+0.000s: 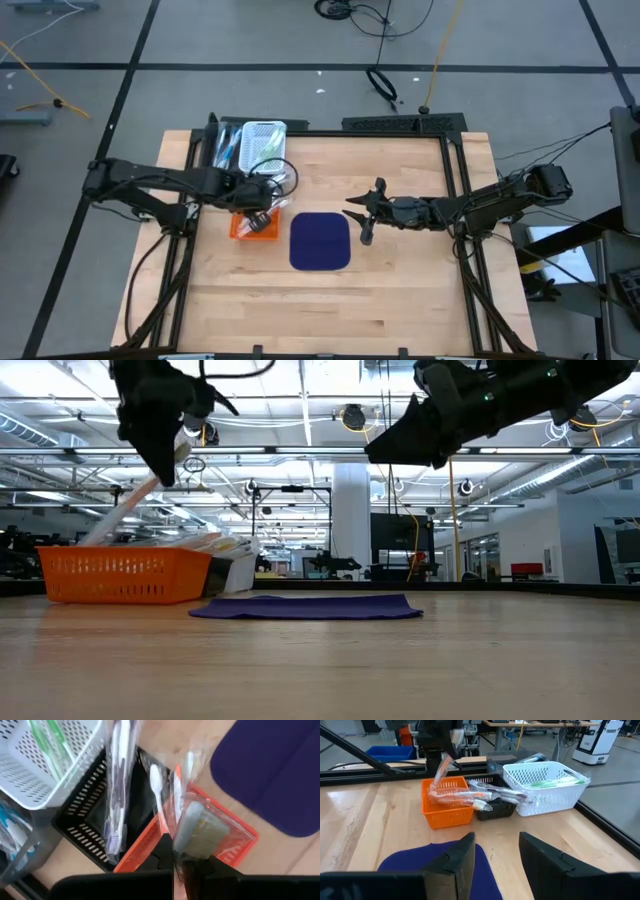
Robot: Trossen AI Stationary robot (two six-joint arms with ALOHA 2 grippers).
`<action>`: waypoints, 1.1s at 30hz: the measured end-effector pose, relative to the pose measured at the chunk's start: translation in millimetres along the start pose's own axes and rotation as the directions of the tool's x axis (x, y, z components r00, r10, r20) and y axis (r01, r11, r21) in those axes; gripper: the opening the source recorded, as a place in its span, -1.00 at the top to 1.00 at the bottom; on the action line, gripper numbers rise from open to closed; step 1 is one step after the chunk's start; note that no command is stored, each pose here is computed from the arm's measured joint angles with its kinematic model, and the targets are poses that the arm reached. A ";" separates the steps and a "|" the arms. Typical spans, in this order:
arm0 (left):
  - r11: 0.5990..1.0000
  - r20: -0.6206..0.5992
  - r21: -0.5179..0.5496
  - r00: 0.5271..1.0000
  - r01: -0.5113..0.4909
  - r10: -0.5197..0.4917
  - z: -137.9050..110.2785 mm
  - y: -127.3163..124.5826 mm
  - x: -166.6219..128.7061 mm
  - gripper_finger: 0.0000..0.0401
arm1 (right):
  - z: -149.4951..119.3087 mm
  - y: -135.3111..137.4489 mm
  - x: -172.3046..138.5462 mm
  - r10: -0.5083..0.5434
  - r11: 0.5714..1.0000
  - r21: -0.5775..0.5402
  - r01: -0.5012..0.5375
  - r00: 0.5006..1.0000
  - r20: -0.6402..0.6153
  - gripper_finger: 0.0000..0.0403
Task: Pick & Place Toothbrushes
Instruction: Put the orange toothbrush into the orange bin, then return to Home Position
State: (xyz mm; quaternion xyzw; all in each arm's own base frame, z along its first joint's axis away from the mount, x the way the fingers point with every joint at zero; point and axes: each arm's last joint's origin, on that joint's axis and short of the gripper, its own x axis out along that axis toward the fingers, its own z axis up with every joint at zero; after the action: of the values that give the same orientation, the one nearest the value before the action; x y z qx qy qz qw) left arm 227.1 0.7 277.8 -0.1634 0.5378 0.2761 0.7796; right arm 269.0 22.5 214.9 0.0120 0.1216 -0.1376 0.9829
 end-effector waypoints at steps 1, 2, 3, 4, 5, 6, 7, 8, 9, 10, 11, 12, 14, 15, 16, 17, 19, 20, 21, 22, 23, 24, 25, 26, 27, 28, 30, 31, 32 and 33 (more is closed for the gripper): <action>1.000 -0.016 0.007 1.000 -0.007 0.007 1.0 -1.4 4.1 0.99 | -0.4 0.0 0.0 0.000 1.000 -0.001 0.000 1.000 -0.003 0.28; 1.000 -0.028 0.015 0.999 -0.016 0.017 2.0 -2.3 7.8 0.99 | -0.6 -0.1 0.0 0.000 1.000 -0.002 0.000 1.000 -0.005 0.29; 0.999 -0.039 0.022 0.999 -0.024 0.025 3.0 -3.1 11.1 0.99 | -0.7 -0.1 0.0 -0.001 1.000 -0.003 0.001 1.000 -0.006 0.29; 0.999 -0.048 0.030 0.998 -0.032 0.033 3.9 -3.8 14.2 0.98 | -0.9 -0.1 0.0 -0.001 1.000 -0.003 0.001 1.000 -0.008 0.29; 0.999 -0.056 0.031 0.998 -0.038 0.040 4.7 -4.2 16.8 0.95 | -1.1 -0.1 0.0 -0.001 1.000 -0.004 0.001 1.000 -0.010 0.29; 0.999 -0.064 0.031 0.997 -0.044 0.046 5.5 -4.5 19.4 0.92 | -1.4 -0.1 0.0 -0.001 1.000 -0.005 0.001 1.000 -0.012 0.29; 0.998 -0.072 0.030 0.996 -0.050 0.052 6.2 -5.1 21.9 0.88 | -1.5 -0.2 0.0 -0.001 1.000 -0.006 0.001 1.000 -0.014 0.29; 0.998 -0.082 0.035 0.995 -0.054 0.057 6.7 -5.9 24.5 0.84 | -1.6 -0.2 0.0 -0.001 1.000 -0.006 0.001 1.000 -0.014 0.29; 0.997 -0.092 0.042 0.994 -0.057 0.061 6.9 -6.6 27.0 0.81 | -1.8 -0.2 0.0 -0.001 1.000 -0.007 0.001 1.000 -0.017 0.28; 0.997 -0.101 0.052 0.993 -0.062 0.067 7.2 -7.6 29.6 0.78 | -2.2 -0.2 0.0 -0.002 1.000 -0.008 0.001 1.000 -0.020 0.28; 0.996 -0.108 0.057 0.991 -0.067 0.073 7.5 -8.6 32.1 0.75 | -2.5 -0.2 0.0 -0.002 1.000 -0.010 0.002 1.000 -0.024 0.28; 0.996 -0.114 0.060 0.990 -0.071 0.077 7.6 -9.4 34.1 0.72 | -2.9 -0.3 -0.1 -0.002 1.000 -0.011 0.002 1.000 -0.026 0.28; 0.995 -0.124 0.064 0.989 -0.077 0.085 8.2 -11.1 38.0 0.66 | -2.9 -0.3 -0.1 -0.002 1.000 -0.011 0.001 1.000 -0.027 0.28; 0.995 -0.129 0.066 0.988 -0.080 0.088 8.3 -11.8 39.8 0.62 | -2.8 -0.2 -0.1 -0.001 1.000 -0.011 0.000 1.000 -0.026 0.28; 0.994 -0.129 0.067 0.988 -0.082 0.090 8.5 -12.2 40.7 0.59 | -2.7 -0.2 -0.1 -0.001 1.000 -0.010 0.000 1.000 -0.025 0.28; 0.995 -0.127 0.065 0.988 -0.082 0.089 8.8 -12.4 41.0 0.54 | -2.7 -0.1 -0.1 0.000 1.000 -0.011 0.000 1.000 -0.024 0.29; 0.995 -0.121 0.064 0.989 -0.081 0.088 9.1 -12.6 40.8 0.45 | -2.7 0.1 -0.2 0.001 1.000 -0.010 -0.001 1.000 -0.025 0.29; 0.994 -0.120 0.070 0.989 -0.080 0.088 9.2 -12.6 40.7 0.39 | -2.7 0.4 -0.3 0.002 1.000 -0.011 -0.003 1.000 -0.024 0.29; 0.994 -0.117 0.083 0.989 -0.077 0.086 9.3 -12.4 40.2 0.34 | -2.8 0.4 -0.3 0.002 1.000 -0.018 -0.003 1.000 -0.025 0.29; 0.992 -0.106 0.095 0.990 -0.079 0.089 9.5 -11.7 38.7 0.29 | -2.7 0.4 -0.3 0.002 1.000 -0.030 -0.003 1.000 -0.025 0.29; 0.991 -0.086 0.095 0.991 -0.095 0.103 9.8 -10.1 36.5 0.24 | -2.7 0.3 -0.3 0.001 0.999 -0.044 -0.002 1.000 -0.025 0.29; 0.989 -0.052 0.079 0.990 -0.124 0.129 10.4 -7.9 33.6 0.20 | -2.3 -0.1 -0.9 -0.002 0.998 -0.058 0.001 1.000 -0.022 0.30; 0.985 -0.011 0.064 0.987 -0.158 0.159 11.1 -5.6 30.3 0.16 | -2.0 -0.6 -2.2 -0.001 0.997 -0.071 0.000 1.000 -0.019 0.31; 0.980 0.036 0.058 0.982 -0.189 0.187 12.0 -4.3 27.5 0.13 | -2.0 -1.1 -3.5 0.000 0.997 -0.083 -0.001 1.000 -0.016 0.32; 0.975 0.083 0.058 0.975 -0.214 0.208 12.3 -3.1 24.4 0.10 | -1.9 -2.1 -5.9 0.000 0.996 -0.086 -0.001 1.000 -0.009 0.32; 0.973 0.124 0.065 0.969 -0.222 0.213 12.1 -1.8 21.2 0.08 | -4.0 -3.7 -9.3 0.001 0.996 -0.087 -0.002 1.000 -0.009 0.33; 0.977 0.187 0.079 0.966 -0.197 0.180 11.1 0.4 15.5 0.05 | -10.9 -8.4 -19.0 0.001 0.997 -0.082 -0.001 1.000 -0.009 0.33; 0.979 0.214 0.088 0.964 -0.181 0.159 9.4 2.2 13.5 0.04 | -14.2 -11.2 -24.7 0.001 0.998 -0.067 -0.001 1.000 0.003 0.33; 0.981 0.241 0.098 0.960 -0.168 0.140 7.0 4.5 12.1 0.04 | -17.8 -14.3 -31.2 0.003 0.999 -0.052 -0.002 1.000 0.022 0.33; 0.982 0.269 0.105 0.955 -0.155 0.122 4.2 7.0 11.4 0.04 | -20.9 -17.5 -38.2 0.005 0.999 -0.035 -0.003 0.999 0.047 0.33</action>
State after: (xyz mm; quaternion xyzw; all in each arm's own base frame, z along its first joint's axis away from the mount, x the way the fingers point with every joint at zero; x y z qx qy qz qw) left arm 229.0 11.5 269.1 -0.0383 0.4566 0.3152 0.8311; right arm 223.7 17.0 204.1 -0.0081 0.1008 -0.1339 0.9858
